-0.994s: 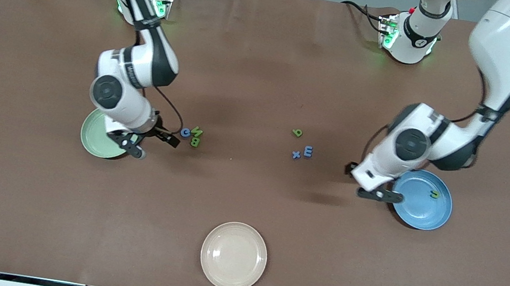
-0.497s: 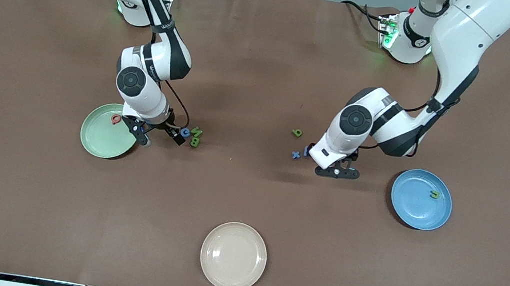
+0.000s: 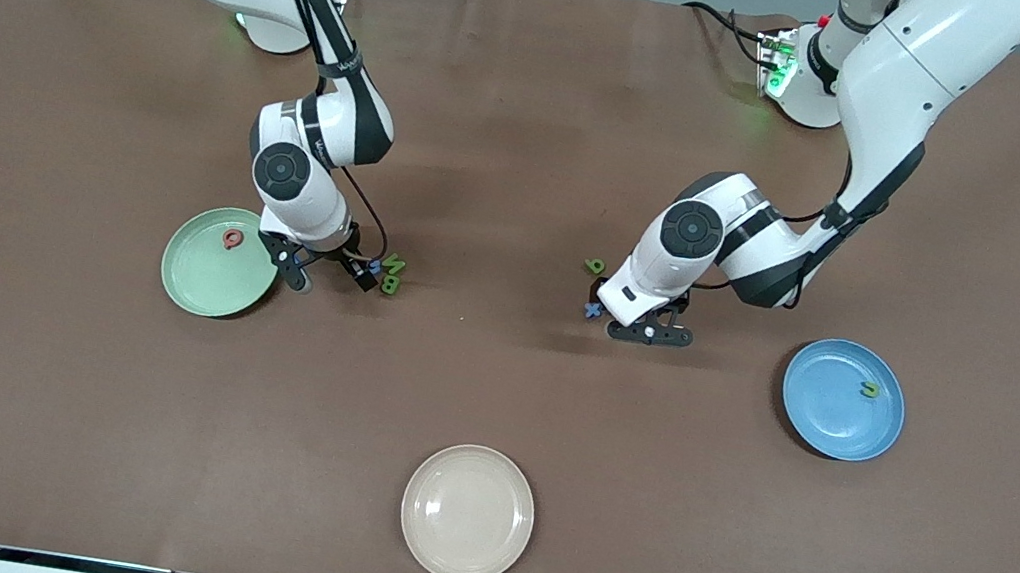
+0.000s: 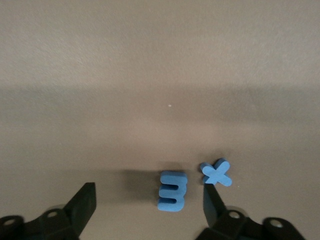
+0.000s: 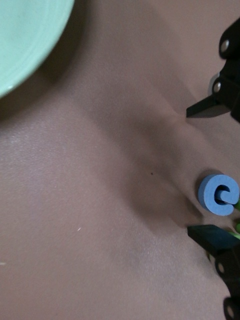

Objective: Sort upper and lower case letters into plates
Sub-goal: 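Reach the blue E and the blue o with the left and right grippers, then grasp the blue E and the blue o with the left and right grippers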

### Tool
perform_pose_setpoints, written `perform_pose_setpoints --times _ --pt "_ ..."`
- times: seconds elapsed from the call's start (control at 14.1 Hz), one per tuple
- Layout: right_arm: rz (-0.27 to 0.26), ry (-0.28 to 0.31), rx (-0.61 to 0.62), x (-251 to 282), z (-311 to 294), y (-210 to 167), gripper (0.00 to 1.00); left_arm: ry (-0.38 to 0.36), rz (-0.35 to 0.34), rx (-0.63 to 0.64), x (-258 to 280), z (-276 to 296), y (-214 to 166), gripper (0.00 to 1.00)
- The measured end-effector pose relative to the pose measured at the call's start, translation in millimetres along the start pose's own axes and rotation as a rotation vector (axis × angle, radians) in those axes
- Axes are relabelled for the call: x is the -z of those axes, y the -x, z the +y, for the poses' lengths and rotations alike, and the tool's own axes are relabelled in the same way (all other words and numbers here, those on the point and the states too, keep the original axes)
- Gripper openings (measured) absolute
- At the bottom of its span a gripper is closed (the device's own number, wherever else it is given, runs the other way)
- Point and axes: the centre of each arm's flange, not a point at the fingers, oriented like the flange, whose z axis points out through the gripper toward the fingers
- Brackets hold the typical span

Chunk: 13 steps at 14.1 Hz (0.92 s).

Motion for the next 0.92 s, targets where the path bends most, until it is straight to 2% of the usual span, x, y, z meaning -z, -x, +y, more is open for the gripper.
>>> perform_pose_setpoints --times 0.07,0.14,0.21,0.36,0.43,0.57,0.71,0.92 --pt "0.000 0.001 -0.001 -1 0 2 0.93 -0.001 -0.004 -0.001 -2 0 1 0.93" --pt "0.000 0.000 -0.004 0 -1 4 0.85 -0.002 -0.008 -0.004 -4 1 3 0.89" --pt "0.002 -0.005 -0.008 1 -4 7 0.75 -0.002 -0.012 -0.008 -6 3 5 0.89" --pt "0.003 -0.010 -0.013 3 -8 13 0.55 -0.004 -0.020 -0.015 -11 6 9 0.81" --pt "0.004 -0.010 -0.012 3 -9 15 0.55 -0.005 -0.024 -0.018 -13 7 10 0.80" --pt "0.004 -0.013 -0.015 6 -10 16 0.38 -0.006 -0.029 -0.022 -16 9 13 0.76" --pt "0.004 -0.013 -0.017 7 -11 16 0.34 -0.005 -0.029 -0.024 -16 10 14 0.72" --pt "0.004 -0.013 -0.018 7 -11 16 0.34 -0.004 -0.028 -0.026 -16 11 14 0.67"
